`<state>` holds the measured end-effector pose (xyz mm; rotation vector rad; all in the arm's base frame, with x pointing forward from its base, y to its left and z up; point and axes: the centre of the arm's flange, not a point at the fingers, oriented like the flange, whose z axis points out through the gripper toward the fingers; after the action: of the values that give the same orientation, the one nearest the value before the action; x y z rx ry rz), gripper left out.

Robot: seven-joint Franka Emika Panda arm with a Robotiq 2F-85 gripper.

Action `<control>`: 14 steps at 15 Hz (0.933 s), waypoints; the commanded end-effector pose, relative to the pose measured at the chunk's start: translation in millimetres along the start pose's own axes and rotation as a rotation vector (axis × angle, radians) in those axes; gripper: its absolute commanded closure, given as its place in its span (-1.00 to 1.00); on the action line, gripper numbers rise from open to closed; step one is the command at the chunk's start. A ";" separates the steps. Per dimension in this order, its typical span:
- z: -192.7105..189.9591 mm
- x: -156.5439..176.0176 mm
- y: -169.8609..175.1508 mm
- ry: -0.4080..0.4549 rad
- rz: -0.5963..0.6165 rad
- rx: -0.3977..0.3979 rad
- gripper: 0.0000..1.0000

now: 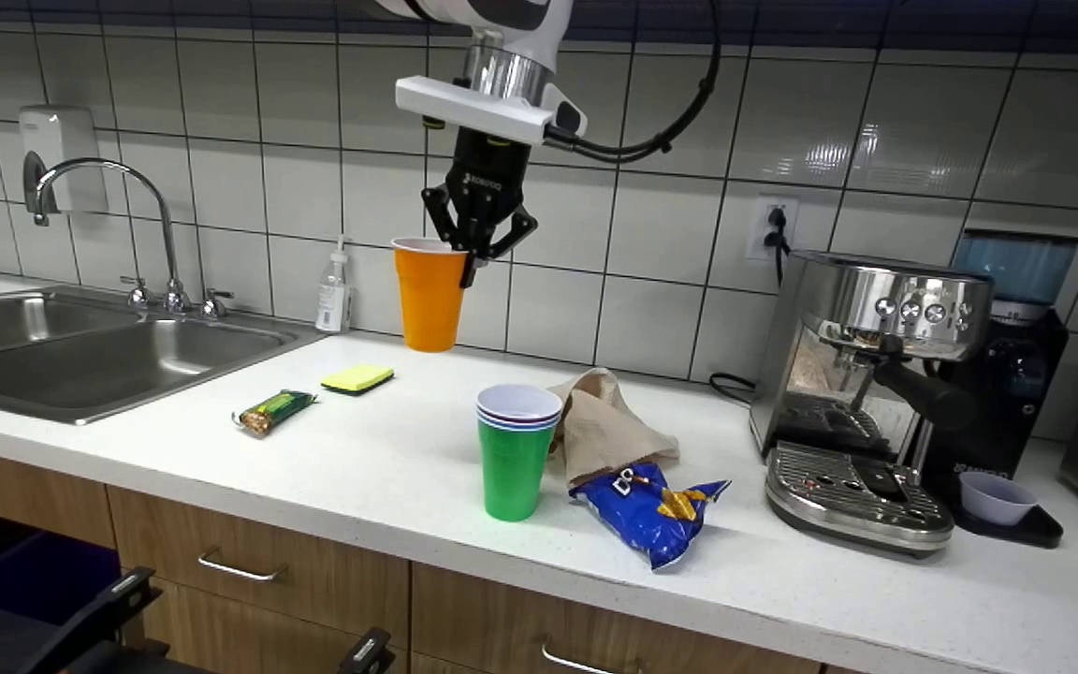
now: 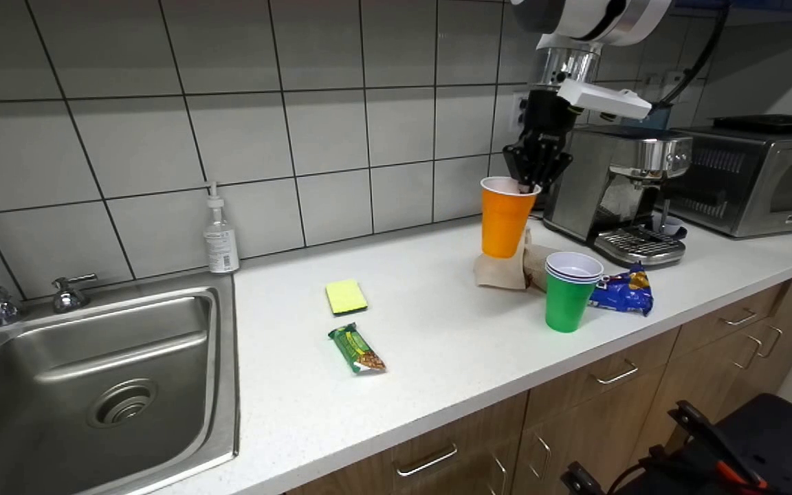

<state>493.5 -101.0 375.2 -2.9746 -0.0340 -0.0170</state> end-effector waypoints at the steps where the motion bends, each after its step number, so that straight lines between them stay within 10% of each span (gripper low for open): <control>1: -19.1 -22.4 16.6 -0.018 0.000 0.002 0.98; 14: -25.7 -49.8 69.0 -0.069 0.097 -0.105 0.98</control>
<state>457.8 -168.9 384.6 -3.0625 0.0553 0.0609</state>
